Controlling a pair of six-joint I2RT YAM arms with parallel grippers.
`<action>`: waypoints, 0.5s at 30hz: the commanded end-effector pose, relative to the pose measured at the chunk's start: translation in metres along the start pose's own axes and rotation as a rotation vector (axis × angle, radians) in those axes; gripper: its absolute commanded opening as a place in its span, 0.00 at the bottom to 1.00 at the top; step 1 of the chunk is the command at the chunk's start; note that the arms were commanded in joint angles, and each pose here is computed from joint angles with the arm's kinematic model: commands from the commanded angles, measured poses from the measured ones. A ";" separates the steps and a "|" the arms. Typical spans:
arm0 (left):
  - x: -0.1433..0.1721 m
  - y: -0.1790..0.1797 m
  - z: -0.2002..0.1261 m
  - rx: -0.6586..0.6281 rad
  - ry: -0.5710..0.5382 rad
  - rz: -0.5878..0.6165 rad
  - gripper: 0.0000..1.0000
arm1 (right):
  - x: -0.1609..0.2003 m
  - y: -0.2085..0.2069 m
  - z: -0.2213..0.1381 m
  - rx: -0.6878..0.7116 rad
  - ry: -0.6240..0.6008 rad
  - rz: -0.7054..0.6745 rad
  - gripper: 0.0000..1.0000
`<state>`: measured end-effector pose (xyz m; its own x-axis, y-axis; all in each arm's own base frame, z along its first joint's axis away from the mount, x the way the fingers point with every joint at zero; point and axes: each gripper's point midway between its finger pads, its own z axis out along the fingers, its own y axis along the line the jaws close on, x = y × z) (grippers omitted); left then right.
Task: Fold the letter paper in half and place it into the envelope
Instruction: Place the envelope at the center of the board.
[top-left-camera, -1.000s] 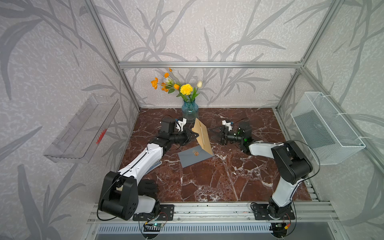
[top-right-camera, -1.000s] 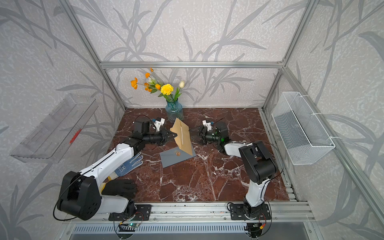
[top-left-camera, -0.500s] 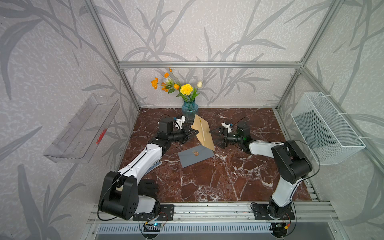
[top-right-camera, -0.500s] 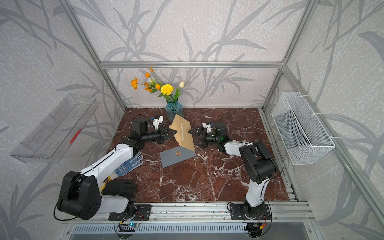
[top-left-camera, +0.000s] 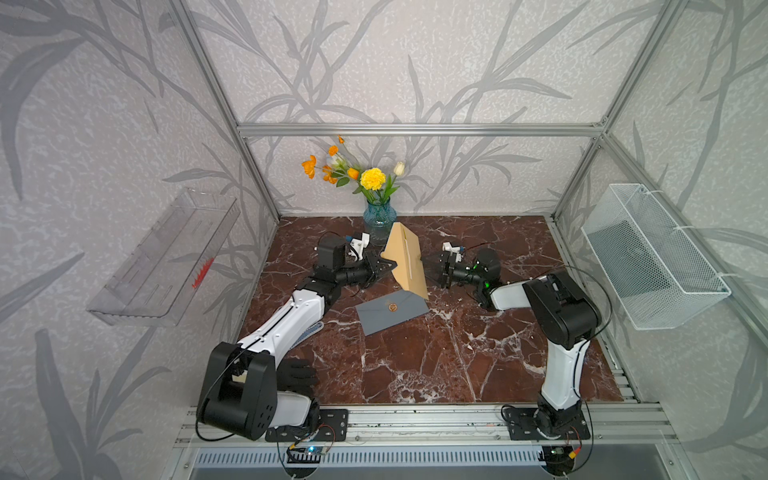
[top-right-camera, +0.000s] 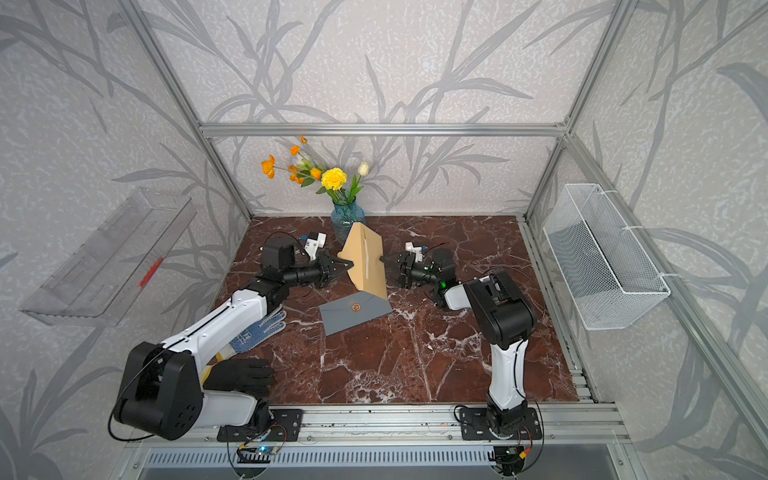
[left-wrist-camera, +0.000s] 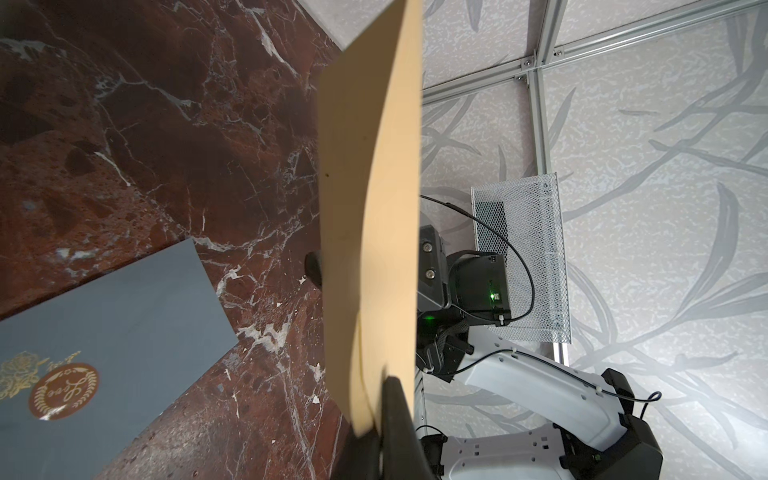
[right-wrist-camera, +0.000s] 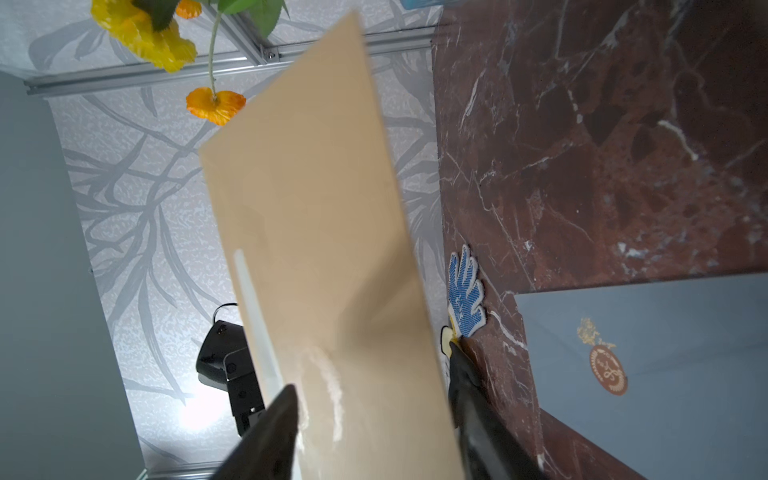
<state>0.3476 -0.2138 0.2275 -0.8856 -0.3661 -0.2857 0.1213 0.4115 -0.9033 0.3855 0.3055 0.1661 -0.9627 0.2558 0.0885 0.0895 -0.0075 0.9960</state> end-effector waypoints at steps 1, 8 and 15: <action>0.008 0.016 0.001 -0.081 0.047 0.029 0.00 | 0.019 0.027 -0.003 0.006 0.061 -0.108 0.41; 0.014 0.036 -0.003 -0.195 0.074 0.042 0.00 | 0.031 0.037 -0.008 0.108 0.105 -0.175 0.31; 0.017 0.049 -0.006 -0.270 0.089 0.049 0.00 | 0.034 0.050 -0.008 0.134 0.122 -0.221 0.20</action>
<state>0.3355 -0.1978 0.1787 -0.9198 -0.2937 -0.2601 0.0346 0.5997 -0.7995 0.3631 0.3057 0.2076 -0.9849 0.1563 -0.0748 -0.0513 0.1496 0.9874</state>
